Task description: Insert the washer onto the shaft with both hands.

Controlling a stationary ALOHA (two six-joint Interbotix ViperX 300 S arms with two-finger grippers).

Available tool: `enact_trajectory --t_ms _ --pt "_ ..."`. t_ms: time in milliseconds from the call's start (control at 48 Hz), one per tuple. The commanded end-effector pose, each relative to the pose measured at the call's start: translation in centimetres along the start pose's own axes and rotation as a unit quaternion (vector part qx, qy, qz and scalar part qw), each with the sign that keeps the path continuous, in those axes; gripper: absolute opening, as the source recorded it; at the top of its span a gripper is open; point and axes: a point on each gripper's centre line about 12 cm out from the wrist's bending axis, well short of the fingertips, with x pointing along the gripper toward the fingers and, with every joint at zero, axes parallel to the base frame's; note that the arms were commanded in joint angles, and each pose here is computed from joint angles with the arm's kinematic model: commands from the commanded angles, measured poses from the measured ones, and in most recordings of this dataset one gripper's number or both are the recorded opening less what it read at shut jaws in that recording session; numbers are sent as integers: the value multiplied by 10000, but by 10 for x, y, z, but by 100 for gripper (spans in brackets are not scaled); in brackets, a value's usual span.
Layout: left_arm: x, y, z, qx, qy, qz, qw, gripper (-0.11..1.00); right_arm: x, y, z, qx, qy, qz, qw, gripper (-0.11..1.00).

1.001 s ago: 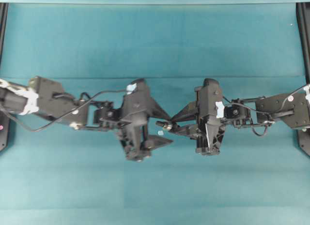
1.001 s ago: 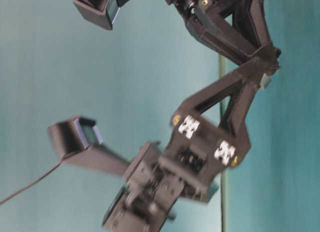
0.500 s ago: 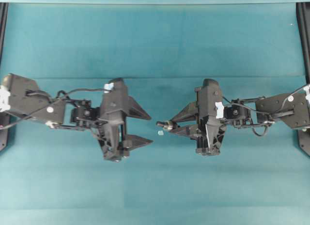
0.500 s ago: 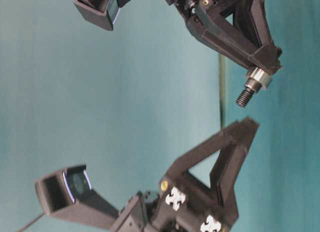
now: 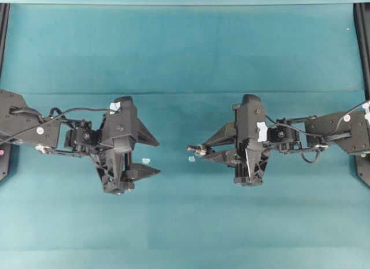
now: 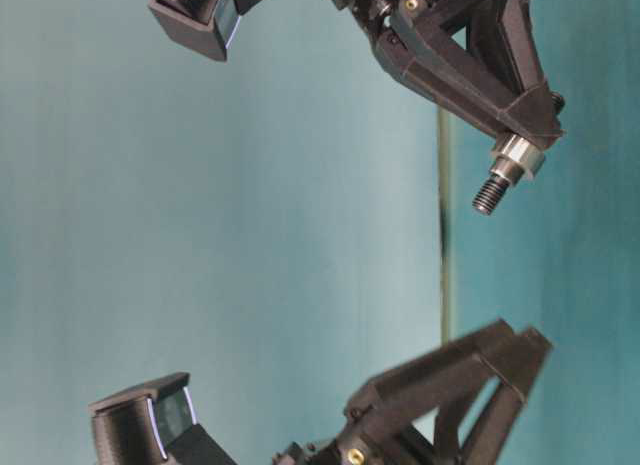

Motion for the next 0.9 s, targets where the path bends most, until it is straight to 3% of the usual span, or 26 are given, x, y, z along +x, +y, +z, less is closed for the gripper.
enact_trajectory --t_ms 0,104,250,334,876 --pt "-4 -2 6 40 -73 -25 10000 85 -1 1 5 -6 -61 7 10000 0" --pt "-4 -3 14 242 -173 -34 9996 85 -1 1 2 -10 69 -3 10000 0" --pt "-5 -5 20 760 -205 -33 9969 83 -1 1 1 -10 122 -10 9999 0" --pt "-5 -4 19 886 -137 -16 9960 83 -1 1 2 -10 107 -8 9999 0" --pt "-4 -2 14 904 91 15 9959 83 -1 1 1 -29 108 2 9999 0"
